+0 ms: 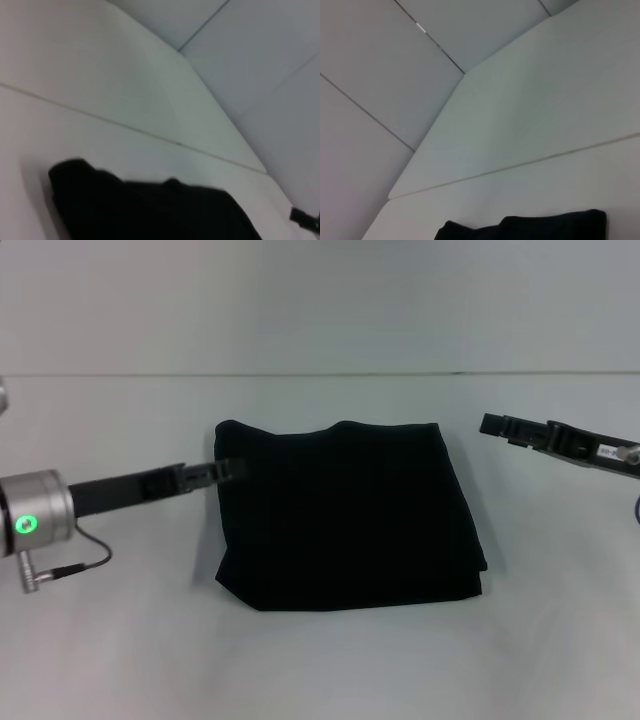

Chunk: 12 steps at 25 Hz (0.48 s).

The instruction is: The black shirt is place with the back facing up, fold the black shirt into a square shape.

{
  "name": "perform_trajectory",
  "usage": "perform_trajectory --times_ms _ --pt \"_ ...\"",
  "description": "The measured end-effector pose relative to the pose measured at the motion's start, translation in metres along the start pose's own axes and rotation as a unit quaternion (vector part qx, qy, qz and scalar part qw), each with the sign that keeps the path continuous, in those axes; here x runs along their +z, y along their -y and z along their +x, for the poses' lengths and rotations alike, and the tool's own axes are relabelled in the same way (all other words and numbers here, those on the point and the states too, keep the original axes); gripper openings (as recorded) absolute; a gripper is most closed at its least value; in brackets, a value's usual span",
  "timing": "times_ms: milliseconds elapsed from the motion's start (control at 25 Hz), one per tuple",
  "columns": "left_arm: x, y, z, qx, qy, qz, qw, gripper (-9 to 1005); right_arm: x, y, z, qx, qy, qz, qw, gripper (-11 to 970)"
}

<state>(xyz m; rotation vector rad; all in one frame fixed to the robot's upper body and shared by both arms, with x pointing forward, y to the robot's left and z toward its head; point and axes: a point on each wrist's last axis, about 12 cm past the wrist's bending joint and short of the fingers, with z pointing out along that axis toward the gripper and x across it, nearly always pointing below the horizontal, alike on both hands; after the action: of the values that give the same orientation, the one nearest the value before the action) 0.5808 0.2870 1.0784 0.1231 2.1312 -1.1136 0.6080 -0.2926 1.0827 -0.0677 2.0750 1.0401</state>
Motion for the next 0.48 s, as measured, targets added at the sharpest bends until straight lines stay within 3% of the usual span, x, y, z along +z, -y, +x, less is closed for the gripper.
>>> perform_trajectory --times_ms 240,480 --pt "-0.021 -0.003 0.006 -0.01 -0.052 -0.009 0.999 950 -0.01 0.005 0.001 0.001 0.001 0.003 1.0 791" --pt "-0.019 -0.005 0.016 -0.003 -0.093 -0.019 0.996 950 -0.008 0.003 -0.004 -0.004 0.003 0.004 1.0 790"
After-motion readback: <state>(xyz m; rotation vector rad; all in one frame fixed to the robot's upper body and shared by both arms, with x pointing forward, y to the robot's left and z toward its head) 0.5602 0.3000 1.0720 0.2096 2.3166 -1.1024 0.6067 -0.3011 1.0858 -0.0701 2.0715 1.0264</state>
